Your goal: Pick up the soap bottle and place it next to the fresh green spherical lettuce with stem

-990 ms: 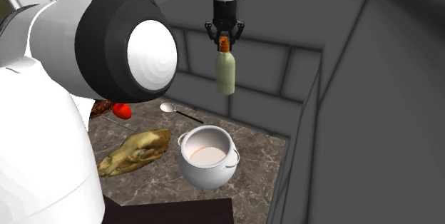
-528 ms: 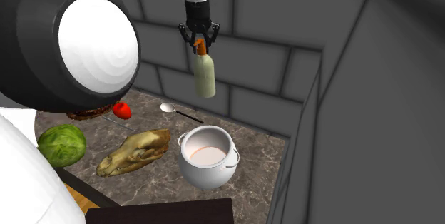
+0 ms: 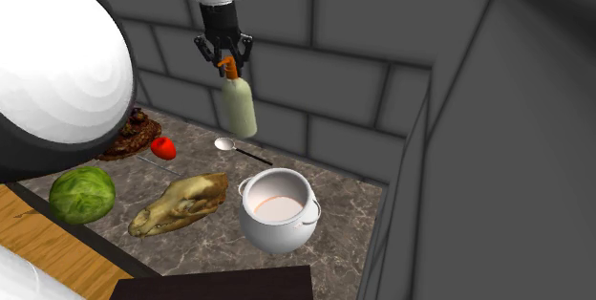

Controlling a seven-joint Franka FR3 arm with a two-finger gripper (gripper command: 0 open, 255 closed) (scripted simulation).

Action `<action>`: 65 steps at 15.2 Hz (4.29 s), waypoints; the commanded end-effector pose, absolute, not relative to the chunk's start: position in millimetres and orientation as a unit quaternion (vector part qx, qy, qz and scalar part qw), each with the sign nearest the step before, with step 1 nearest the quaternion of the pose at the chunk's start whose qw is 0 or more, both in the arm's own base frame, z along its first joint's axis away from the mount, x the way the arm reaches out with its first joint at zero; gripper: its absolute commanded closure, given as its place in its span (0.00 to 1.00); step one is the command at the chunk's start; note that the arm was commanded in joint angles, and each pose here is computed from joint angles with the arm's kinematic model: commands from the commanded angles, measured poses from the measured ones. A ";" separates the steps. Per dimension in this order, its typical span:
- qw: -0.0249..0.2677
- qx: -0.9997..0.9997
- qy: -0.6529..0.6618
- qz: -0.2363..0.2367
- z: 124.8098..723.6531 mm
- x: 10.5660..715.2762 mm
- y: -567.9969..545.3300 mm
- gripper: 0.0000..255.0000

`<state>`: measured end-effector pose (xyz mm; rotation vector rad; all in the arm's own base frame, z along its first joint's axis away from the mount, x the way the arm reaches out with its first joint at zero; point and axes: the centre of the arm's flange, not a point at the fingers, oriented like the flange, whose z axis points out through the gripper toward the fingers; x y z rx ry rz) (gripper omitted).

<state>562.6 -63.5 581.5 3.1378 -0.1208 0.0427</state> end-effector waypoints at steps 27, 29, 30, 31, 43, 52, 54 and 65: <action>0.001 0.999 -0.039 0.014 581.8 464.4 295.6 1.00; 0.001 0.999 -0.039 0.014 581.9 457.4 321.1 1.00; 0.001 0.999 -0.039 0.014 581.9 453.9 333.8 1.00; 0.001 0.999 -0.039 0.014 581.9 450.4 346.5 1.00; 0.001 0.999 -0.039 0.014 523.9 447.6 356.8 1.00; 0.001 0.999 -0.039 0.014 476.4 447.6 356.8 1.00; 0.001 0.999 -0.039 0.014 465.8 447.6 356.8 1.00; 0.001 0.999 -0.039 0.014 407.7 447.6 356.8 1.00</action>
